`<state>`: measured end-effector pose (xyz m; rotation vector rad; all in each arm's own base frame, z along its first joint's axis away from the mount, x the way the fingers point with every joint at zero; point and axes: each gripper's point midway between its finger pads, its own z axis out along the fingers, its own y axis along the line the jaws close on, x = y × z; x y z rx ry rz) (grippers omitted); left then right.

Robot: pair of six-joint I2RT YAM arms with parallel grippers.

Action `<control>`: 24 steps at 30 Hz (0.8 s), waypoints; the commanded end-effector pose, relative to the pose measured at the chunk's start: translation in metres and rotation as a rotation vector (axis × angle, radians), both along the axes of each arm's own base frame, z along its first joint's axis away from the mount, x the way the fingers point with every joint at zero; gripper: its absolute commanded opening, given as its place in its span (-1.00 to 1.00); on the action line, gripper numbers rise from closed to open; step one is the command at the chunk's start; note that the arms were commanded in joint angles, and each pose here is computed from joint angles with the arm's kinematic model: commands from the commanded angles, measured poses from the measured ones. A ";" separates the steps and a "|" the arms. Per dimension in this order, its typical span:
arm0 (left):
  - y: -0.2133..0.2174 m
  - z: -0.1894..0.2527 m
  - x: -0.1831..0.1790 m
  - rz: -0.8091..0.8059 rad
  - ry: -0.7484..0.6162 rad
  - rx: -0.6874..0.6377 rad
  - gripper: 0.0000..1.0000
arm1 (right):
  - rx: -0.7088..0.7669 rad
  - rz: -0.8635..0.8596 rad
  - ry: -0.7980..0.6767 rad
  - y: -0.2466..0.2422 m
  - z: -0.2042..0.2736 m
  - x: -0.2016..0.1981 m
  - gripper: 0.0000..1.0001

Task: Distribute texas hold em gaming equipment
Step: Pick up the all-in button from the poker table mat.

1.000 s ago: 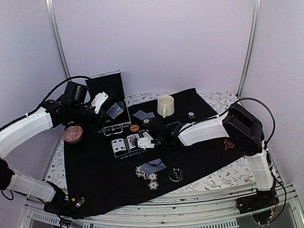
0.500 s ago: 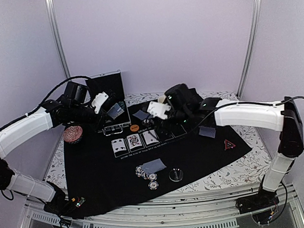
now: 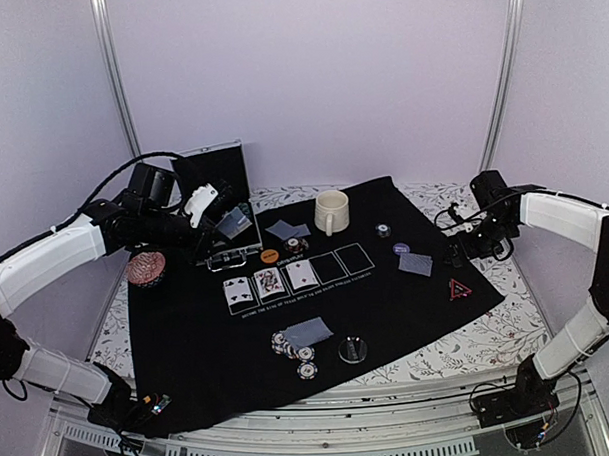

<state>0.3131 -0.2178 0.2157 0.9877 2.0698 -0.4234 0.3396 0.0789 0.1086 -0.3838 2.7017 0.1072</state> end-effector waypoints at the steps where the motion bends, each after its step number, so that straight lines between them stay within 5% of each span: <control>1: -0.002 0.016 0.000 -0.017 -0.044 -0.041 -0.49 | 0.025 0.070 0.137 -0.008 -0.037 -0.020 0.98; 10: -0.002 0.016 -0.001 -0.018 -0.046 -0.042 -0.49 | -0.108 0.105 0.312 -0.027 -0.093 -0.032 0.98; 24: -0.004 0.013 -0.001 -0.027 -0.035 -0.042 -0.49 | -0.210 0.213 0.356 -0.019 -0.108 -0.039 0.96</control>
